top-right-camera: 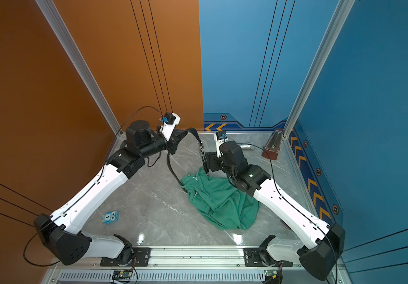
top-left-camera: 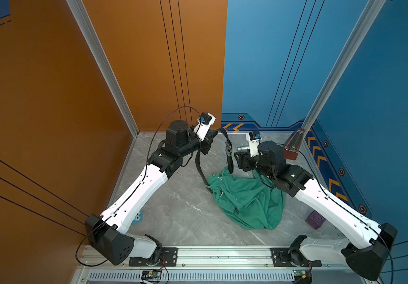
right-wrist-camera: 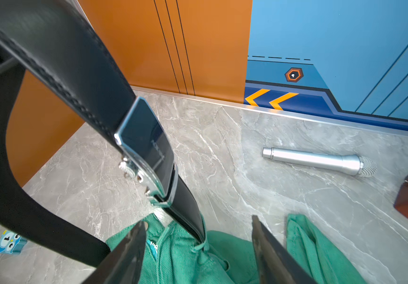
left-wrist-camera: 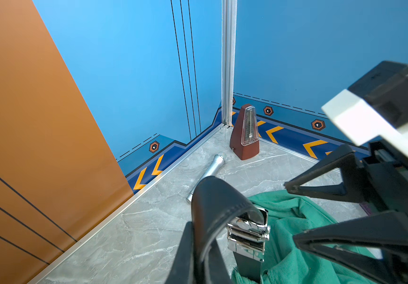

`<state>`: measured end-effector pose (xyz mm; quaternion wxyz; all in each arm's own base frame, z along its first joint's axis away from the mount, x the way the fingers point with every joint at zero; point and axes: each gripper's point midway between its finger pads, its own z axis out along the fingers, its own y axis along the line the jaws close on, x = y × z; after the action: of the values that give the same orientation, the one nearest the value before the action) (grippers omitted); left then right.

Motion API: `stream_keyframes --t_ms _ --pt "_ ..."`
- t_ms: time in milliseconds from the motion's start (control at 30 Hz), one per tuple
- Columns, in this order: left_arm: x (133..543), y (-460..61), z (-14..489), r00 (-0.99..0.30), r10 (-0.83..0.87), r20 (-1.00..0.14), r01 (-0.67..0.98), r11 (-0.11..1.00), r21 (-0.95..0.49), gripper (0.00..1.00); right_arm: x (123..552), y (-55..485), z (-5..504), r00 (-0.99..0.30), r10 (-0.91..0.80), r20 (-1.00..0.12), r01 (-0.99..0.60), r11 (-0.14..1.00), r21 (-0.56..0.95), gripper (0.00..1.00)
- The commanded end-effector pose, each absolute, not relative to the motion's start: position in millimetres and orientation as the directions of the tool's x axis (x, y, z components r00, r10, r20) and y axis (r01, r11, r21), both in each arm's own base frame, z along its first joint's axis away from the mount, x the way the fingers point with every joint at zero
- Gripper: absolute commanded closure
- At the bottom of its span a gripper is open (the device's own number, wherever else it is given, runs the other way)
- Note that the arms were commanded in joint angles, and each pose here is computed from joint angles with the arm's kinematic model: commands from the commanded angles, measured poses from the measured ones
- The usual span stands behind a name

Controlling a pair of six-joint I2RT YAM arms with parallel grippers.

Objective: Remove the belt from the trousers

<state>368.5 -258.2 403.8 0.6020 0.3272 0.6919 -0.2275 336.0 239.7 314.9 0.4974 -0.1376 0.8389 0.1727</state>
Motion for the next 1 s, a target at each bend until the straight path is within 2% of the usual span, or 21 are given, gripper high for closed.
stream_keyframes --t_ms 0,100,167,200,233,300,333,367,533,633,733,767,833,967 --pt "354 -258 443 0.035 0.129 -0.991 0.745 0.657 0.112 1.0 335 274 311 -0.461 -0.129 -0.878 -0.5 0.855 0.137 0.3" --pt "351 -256 444 0.037 0.13 -0.991 0.746 0.656 0.114 1.0 342 287 305 -0.461 -0.159 -0.873 -0.512 0.851 0.115 0.31" --pt "348 -255 446 0.043 0.128 -0.991 0.75 0.652 0.116 1.0 350 290 301 -0.464 -0.169 -0.87 -0.5 0.86 0.099 0.37" --pt "346 -254 447 0.045 0.126 -0.991 0.752 0.649 0.116 1.0 355 291 300 -0.461 -0.173 -0.87 -0.489 0.868 0.087 0.48" --pt "343 -253 447 0.048 0.126 -0.991 0.756 0.644 0.118 1.0 359 291 302 -0.458 -0.174 -0.872 -0.473 0.878 0.073 0.64" --pt "339 -248 443 0.051 0.137 -0.989 0.752 0.646 0.128 1.0 366 282 315 -0.436 -0.153 -0.887 -0.418 0.907 0.049 0.89" --pt "337 -244 437 0.048 0.148 -0.988 0.749 0.649 0.134 1.0 368 276 326 -0.413 -0.134 -0.901 -0.388 0.921 0.04 0.97" --pt "336 -241 430 0.046 0.164 -0.985 0.748 0.648 0.143 1.0 369 271 338 -0.392 -0.118 -0.913 -0.363 0.931 0.036 1.0" --pt "342 -214 387 -0.007 0.248 -0.969 0.701 0.692 0.172 1.0 368 257 409 -0.262 -0.088 -0.961 -0.325 0.946 0.002 1.0" --pt "349 -202 379 -0.031 0.254 -0.967 0.681 0.713 0.166 0.98 366 260 429 -0.233 -0.134 -0.963 -0.323 0.945 -0.054 1.0" --pt "353 -200 381 -0.039 0.257 -0.966 0.677 0.718 0.163 0.88 368 266 421 -0.25 -0.185 -0.95 -0.324 0.941 -0.098 1.0" --pt "353 -201 383 -0.041 0.257 -0.965 0.678 0.717 0.163 0.83 369 268 415 -0.264 -0.195 -0.945 -0.327 0.939 -0.103 1.0" --pt "351 -203 383 -0.056 0.271 -0.961 0.69 0.706 0.159 0.67 369 273 399 -0.301 -0.223 -0.927 -0.334 0.935 -0.116 1.0" --pt "348 -214 383 -0.057 0.305 -0.951 0.715 0.677 0.174 0.5 365 280 378 -0.348 -0.252 -0.903 -0.348 0.929 -0.125 1.0"
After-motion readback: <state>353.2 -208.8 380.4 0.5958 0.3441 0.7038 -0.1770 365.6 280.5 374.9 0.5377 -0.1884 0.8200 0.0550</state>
